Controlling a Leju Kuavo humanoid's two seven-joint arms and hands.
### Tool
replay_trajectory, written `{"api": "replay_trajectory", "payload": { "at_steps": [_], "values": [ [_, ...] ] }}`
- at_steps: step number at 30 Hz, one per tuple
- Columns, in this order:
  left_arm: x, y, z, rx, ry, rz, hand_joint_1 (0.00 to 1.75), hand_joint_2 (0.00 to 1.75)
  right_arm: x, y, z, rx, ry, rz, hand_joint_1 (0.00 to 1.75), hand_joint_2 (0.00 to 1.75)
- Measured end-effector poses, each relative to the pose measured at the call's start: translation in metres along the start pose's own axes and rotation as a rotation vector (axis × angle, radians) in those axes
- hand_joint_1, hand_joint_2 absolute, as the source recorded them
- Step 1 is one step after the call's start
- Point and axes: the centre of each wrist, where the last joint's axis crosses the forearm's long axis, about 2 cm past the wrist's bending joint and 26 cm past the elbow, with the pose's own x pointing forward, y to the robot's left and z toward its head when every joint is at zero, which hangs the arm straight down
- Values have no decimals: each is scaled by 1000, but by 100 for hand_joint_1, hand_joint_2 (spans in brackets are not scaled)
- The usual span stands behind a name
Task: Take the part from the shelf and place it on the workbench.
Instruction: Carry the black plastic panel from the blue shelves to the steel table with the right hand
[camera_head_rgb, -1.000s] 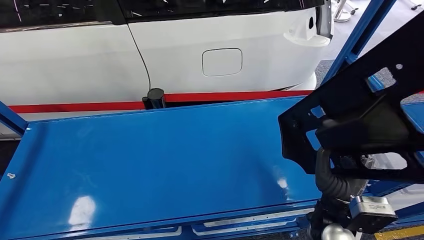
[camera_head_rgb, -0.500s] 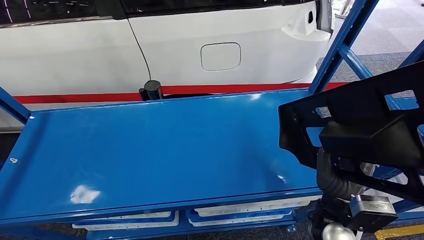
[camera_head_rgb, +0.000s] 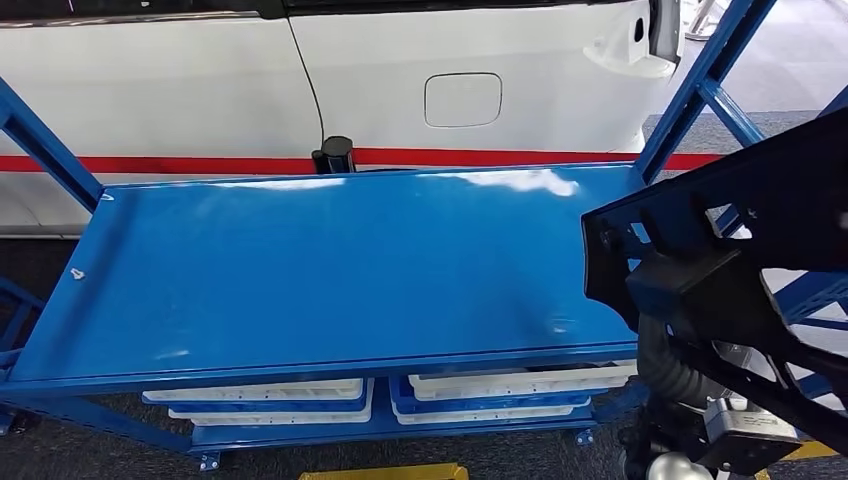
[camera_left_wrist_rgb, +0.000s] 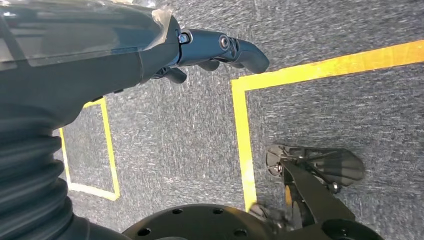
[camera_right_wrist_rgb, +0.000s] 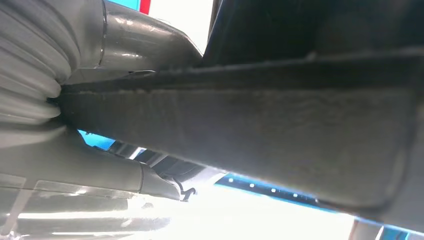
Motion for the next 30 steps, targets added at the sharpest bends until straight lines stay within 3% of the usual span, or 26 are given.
{"api": "replay_trajectory", "payload": {
  "at_steps": [30],
  "values": [
    [0, -1, 0, 0, 10, 25, 0, 175, 2, 1, 0, -9, -9, 7, 175, 175]
  ]
}}
